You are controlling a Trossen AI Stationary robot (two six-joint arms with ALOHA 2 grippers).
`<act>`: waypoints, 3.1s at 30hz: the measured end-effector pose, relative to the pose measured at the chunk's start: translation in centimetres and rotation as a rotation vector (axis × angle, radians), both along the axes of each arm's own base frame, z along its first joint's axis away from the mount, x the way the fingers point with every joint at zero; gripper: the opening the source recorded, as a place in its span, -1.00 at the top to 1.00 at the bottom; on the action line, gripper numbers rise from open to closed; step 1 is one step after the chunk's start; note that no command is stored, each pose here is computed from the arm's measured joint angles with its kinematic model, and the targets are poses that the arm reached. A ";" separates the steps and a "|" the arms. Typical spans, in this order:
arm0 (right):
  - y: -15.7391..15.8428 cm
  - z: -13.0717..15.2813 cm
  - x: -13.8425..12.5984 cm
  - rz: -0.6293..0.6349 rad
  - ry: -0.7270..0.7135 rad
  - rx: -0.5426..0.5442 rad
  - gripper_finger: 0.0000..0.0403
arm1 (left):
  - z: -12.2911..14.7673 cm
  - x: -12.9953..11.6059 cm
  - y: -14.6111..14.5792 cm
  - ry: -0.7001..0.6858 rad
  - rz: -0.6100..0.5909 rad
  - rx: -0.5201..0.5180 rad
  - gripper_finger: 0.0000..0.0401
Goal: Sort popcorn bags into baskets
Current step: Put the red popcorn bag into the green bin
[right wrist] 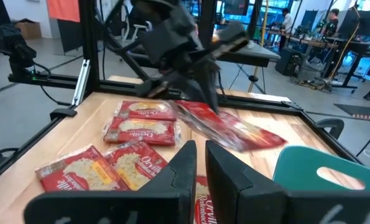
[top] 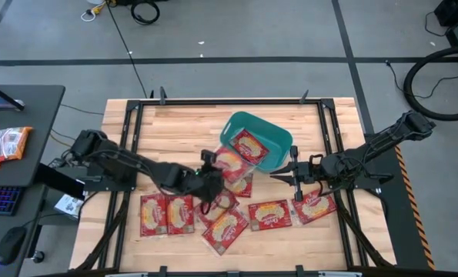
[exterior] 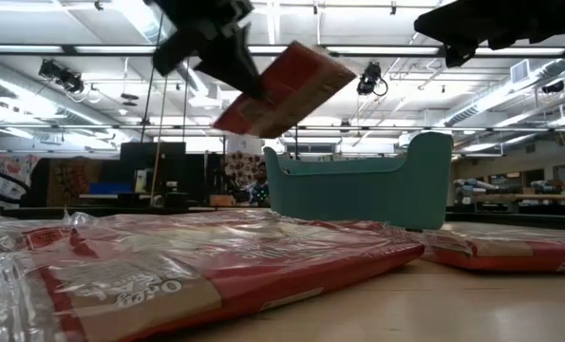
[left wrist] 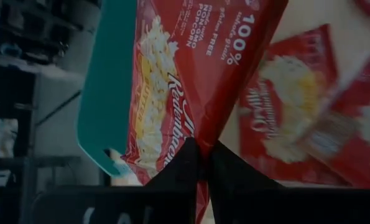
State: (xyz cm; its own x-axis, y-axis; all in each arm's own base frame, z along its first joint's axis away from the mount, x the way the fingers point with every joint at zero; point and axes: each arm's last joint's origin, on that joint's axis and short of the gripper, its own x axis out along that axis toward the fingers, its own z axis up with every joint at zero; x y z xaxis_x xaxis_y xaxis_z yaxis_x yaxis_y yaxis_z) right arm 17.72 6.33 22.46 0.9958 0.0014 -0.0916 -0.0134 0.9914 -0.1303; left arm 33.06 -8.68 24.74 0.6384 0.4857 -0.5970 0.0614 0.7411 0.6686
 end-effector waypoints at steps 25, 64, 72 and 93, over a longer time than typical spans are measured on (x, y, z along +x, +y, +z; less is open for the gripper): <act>-0.2 0.2 0.0 -0.071 -0.021 -0.065 0.80 | -3.7 8.6 7.1 0.142 -0.100 0.321 0.91; -0.2 0.1 0.0 -0.066 -0.012 -0.036 0.80 | -1.1 7.8 2.6 0.124 -0.110 -0.431 0.28; -0.2 0.2 0.0 -0.065 -0.019 -0.029 0.80 | -4.2 6.5 0.7 0.218 -0.007 -0.553 0.28; 0.0 0.1 0.0 -0.022 -0.016 -0.007 0.80 | -8.4 2.3 1.9 0.524 0.234 -0.808 0.28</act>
State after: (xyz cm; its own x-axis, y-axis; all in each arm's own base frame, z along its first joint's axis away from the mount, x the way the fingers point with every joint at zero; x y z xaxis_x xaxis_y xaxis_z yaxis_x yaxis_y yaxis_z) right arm 17.71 6.29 22.60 0.9969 -0.0215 -0.0755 0.0109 0.9905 -0.1374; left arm 35.35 -6.79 16.33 0.1386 -0.1122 -0.9840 -0.0009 0.9936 -0.1134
